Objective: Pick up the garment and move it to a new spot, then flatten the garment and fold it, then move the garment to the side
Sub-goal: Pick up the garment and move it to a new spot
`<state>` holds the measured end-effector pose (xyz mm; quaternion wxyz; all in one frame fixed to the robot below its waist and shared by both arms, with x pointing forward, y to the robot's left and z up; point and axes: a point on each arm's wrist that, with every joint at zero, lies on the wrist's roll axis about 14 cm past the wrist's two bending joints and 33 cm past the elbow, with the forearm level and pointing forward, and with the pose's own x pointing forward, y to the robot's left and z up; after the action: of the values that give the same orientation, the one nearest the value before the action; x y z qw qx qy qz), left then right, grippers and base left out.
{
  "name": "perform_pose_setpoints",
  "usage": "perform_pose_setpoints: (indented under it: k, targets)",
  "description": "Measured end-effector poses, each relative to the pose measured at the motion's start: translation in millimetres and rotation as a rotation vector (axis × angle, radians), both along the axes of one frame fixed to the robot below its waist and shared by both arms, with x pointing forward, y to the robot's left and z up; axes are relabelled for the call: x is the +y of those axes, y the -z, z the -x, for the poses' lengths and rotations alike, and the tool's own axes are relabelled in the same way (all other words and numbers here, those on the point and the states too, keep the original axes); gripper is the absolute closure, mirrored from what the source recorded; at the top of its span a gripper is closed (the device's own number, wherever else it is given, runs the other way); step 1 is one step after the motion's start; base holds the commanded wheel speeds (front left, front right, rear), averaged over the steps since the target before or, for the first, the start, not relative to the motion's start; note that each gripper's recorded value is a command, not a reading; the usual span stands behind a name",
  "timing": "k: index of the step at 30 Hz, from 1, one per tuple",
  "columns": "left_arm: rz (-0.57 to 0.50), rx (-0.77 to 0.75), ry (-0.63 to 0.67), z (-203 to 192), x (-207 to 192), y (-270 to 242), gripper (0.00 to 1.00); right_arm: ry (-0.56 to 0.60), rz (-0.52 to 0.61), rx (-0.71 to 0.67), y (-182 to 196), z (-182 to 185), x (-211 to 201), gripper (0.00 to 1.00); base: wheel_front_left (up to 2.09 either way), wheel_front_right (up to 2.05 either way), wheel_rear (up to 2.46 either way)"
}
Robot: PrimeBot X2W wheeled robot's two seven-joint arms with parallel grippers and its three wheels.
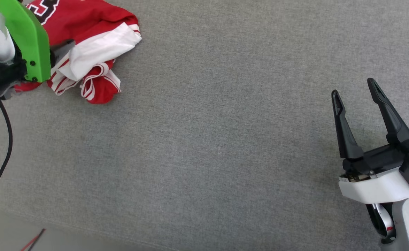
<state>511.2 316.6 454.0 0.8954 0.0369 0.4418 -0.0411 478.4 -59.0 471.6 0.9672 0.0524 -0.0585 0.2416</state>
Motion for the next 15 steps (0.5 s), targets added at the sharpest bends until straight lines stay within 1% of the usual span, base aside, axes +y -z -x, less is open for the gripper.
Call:
perform_pose_setpoints:
  k: [4,8,14,15]
  targets:
    - [-0.012,0.140,0.022,12.7,-5.9,37.9,0.00,0.014,0.009,0.021,9.9,-2.3,-5.7,0.00,0.00,0.00,0.00]
    - [-0.047,0.288,0.030,35.4,-4.1,78.1,0.00,0.020,0.014,0.043,20.2,-5.2,-8.9,0.00,0.00,0.00,0.00]
    - [-0.054,0.331,0.038,37.8,-6.5,97.1,0.00,0.028,0.020,0.070,31.5,-7.0,-12.4,0.00,0.00,0.00,0.00]
    - [-0.046,0.333,0.031,38.1,-6.6,97.7,0.58,0.027,0.021,0.072,32.4,-7.0,-12.5,0.00,0.00,0.00,0.00]
